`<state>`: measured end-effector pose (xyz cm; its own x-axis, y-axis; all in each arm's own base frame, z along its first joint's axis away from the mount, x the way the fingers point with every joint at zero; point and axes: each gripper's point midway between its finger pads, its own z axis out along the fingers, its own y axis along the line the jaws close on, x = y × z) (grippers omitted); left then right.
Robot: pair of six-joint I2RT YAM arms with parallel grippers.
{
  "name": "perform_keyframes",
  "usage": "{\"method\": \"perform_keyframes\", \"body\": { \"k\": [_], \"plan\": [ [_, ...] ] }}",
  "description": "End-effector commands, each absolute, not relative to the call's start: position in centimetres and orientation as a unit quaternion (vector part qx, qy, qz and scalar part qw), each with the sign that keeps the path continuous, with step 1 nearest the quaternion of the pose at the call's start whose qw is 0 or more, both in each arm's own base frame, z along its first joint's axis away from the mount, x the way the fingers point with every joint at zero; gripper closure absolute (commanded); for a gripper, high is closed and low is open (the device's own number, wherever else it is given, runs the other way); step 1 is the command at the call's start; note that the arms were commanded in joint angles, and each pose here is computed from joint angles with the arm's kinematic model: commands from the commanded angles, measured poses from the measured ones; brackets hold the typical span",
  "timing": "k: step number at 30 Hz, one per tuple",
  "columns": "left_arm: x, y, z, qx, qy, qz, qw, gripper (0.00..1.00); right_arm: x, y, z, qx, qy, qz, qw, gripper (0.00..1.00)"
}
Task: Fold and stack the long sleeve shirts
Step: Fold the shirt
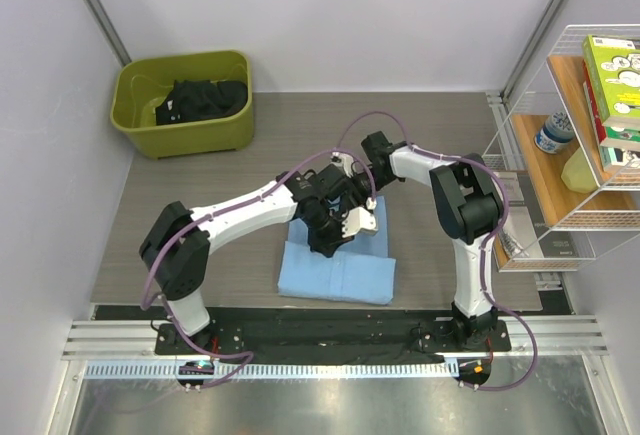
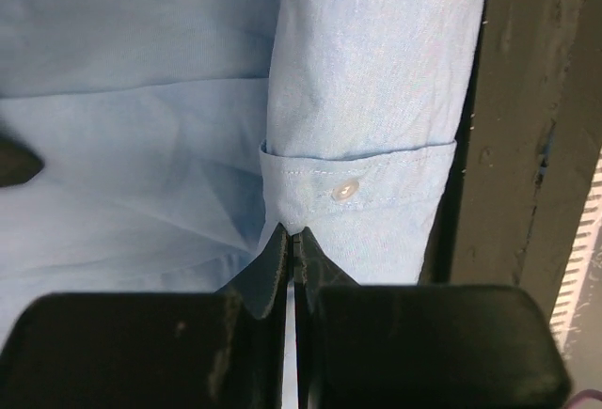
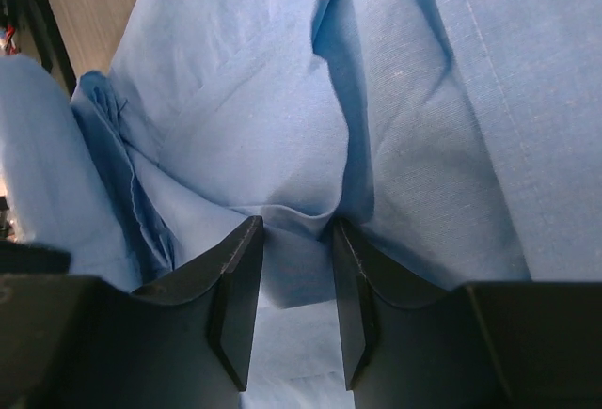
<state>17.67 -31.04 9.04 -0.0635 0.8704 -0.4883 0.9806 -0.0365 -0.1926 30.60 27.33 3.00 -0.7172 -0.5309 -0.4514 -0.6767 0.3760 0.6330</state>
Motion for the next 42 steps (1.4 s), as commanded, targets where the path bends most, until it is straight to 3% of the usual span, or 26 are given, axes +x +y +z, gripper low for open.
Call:
{"method": "perform_keyframes", "body": {
  "k": [1,20,26,33,42],
  "plan": [
    [20.7,-31.0,10.8,0.67,0.692,-0.218,0.16,0.99,29.0,27.2,4.6,-0.377,0.813,0.435,0.082,0.59],
    [27.9,-32.2,11.4,0.671,0.677,-0.14,0.269,0.99,30.1,28.0,8.5,-0.396,0.795,0.449,0.098,0.59],
    [28.1,-32.0,11.5,0.674,0.673,-0.142,0.27,0.99,35.2,27.8,11.2,-0.375,0.802,0.439,0.151,0.57],
    [27.9,-31.8,11.6,0.68,0.667,-0.151,0.265,0.99,39.2,27.2,9.0,-0.374,0.818,0.404,0.17,0.57],
    [26.6,-31.2,11.1,0.68,0.673,-0.172,0.237,0.98,38.0,27.0,3.5,-0.391,0.825,0.388,0.126,0.57]
  ]
}}
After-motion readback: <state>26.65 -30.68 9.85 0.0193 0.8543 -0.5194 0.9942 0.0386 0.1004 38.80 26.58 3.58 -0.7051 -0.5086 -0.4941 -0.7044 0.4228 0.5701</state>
